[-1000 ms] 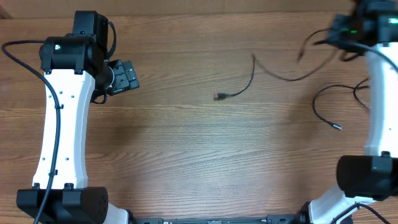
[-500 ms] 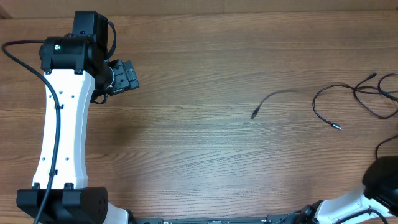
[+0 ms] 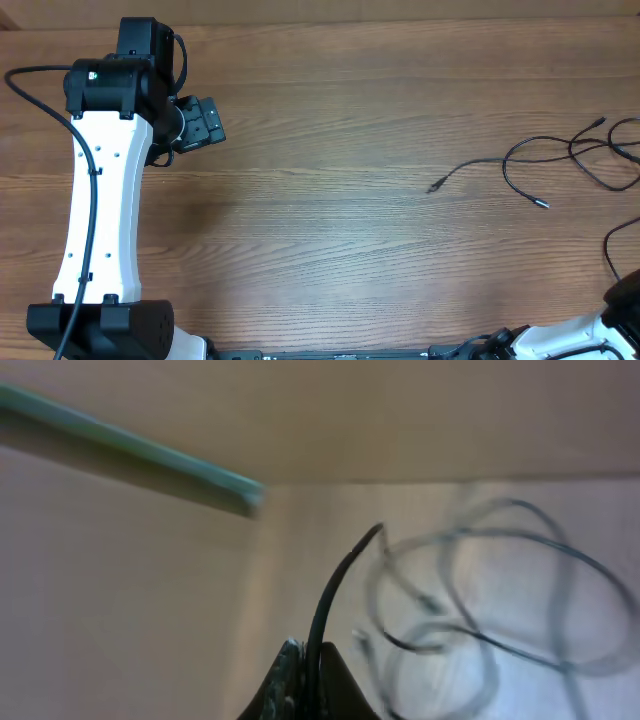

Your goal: Untangle cables

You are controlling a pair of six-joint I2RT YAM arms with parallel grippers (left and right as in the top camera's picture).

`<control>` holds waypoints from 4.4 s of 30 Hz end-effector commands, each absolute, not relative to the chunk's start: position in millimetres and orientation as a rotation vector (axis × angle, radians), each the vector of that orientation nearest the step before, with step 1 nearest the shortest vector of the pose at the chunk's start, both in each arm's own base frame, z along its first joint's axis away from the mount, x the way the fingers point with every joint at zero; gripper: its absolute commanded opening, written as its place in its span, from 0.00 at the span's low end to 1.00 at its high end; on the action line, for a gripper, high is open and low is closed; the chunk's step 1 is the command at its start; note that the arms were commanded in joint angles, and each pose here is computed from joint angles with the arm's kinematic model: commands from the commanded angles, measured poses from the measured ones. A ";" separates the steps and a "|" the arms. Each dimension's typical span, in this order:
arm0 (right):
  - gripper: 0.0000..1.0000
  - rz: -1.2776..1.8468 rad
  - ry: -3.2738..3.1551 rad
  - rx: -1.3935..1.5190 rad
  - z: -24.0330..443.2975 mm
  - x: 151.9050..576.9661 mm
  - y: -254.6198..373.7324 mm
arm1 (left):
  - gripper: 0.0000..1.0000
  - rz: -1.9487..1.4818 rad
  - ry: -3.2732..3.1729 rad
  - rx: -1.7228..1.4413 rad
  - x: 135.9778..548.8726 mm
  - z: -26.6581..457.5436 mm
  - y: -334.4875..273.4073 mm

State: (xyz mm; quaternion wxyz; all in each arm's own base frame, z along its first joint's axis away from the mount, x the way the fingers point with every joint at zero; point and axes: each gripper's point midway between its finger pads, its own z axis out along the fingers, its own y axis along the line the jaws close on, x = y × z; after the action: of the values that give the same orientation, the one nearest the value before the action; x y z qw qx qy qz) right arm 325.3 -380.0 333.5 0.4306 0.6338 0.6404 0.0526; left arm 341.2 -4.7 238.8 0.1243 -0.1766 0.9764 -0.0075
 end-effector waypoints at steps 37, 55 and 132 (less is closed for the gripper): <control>0.04 0.062 2.442 0.876 295.4 350.5 -213.4 | 0.95 -0.067 2.849 -0.523 341.9 238.6 -10.5; 0.49 0.146 2.508 1.094 214.0 358.8 -236.4 | 0.96 -0.065 2.860 -0.524 339.3 238.0 -10.4; 1.00 0.131 2.298 0.018 272.9 243.0 30.3 | 1.00 -0.088 2.308 -0.148 198.3 269.9 -5.3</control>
State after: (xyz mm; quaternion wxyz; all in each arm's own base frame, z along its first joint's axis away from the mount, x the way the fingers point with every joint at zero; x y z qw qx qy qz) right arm 241.6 32.8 274.8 0.4094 0.0046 0.9105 0.0588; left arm 198.2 -7.1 273.6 0.4061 -0.0530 0.9115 -0.0389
